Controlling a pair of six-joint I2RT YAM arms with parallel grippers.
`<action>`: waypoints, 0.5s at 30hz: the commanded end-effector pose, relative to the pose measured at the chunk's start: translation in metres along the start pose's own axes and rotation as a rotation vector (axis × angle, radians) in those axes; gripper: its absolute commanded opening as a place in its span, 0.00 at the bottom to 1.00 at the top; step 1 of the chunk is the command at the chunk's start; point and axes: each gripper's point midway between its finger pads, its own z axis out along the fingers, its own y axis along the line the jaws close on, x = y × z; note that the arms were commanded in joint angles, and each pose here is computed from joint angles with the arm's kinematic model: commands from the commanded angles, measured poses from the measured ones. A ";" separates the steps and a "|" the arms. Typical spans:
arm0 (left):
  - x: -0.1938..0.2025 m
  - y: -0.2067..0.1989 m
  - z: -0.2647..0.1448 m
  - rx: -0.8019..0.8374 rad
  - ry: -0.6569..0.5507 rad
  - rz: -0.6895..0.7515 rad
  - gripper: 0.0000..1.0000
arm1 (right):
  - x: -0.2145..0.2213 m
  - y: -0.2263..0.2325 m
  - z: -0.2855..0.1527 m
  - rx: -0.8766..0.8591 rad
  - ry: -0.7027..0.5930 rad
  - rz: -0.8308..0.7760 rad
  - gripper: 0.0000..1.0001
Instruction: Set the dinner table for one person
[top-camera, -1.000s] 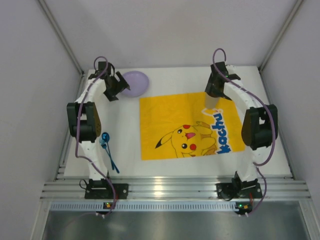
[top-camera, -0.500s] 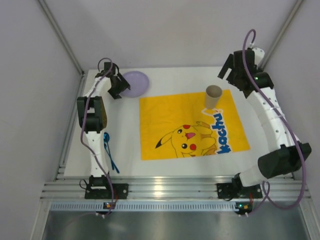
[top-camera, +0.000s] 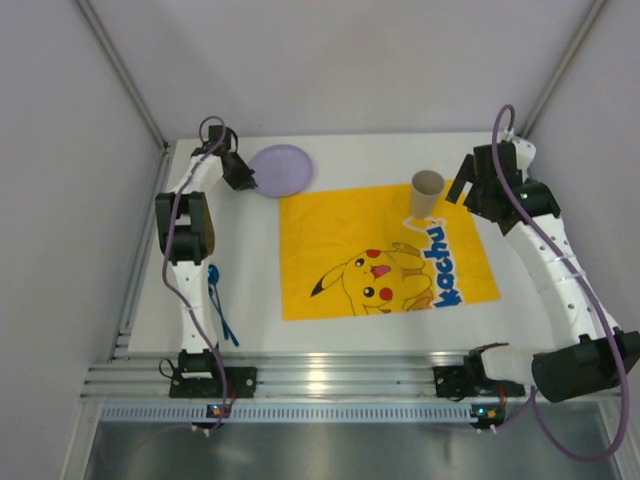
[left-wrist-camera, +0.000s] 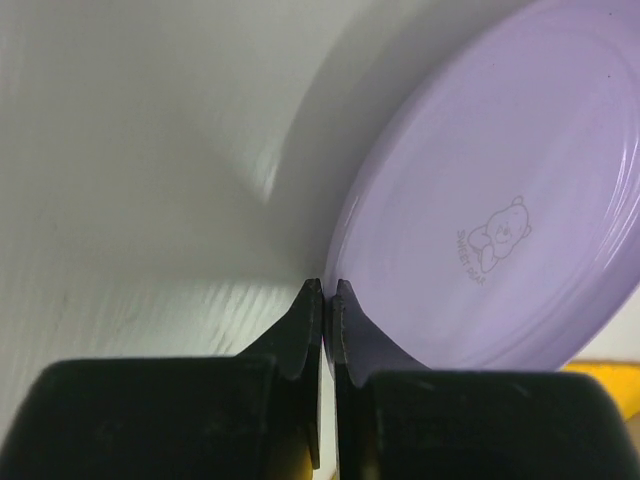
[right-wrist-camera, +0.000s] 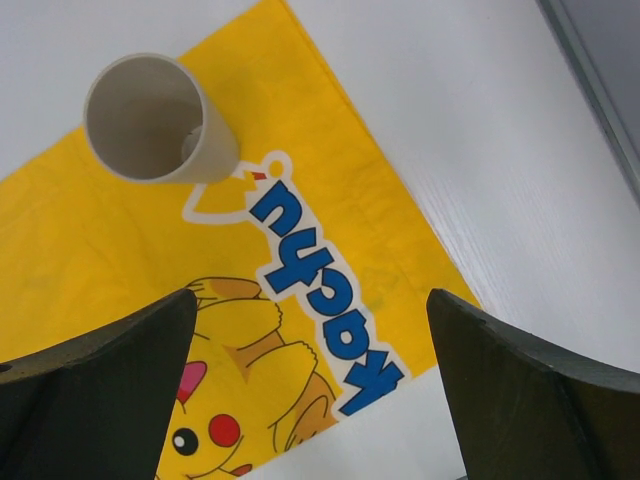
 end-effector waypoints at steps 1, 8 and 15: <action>0.002 -0.023 -0.046 0.100 -0.001 0.085 0.00 | -0.015 -0.002 -0.010 -0.013 -0.046 0.034 1.00; 0.058 -0.098 -0.142 0.240 -0.028 0.272 0.00 | -0.022 0.008 -0.013 -0.051 -0.051 0.057 1.00; 0.120 -0.110 -0.201 0.348 0.022 0.323 0.00 | -0.016 0.005 -0.024 -0.081 -0.040 0.068 1.00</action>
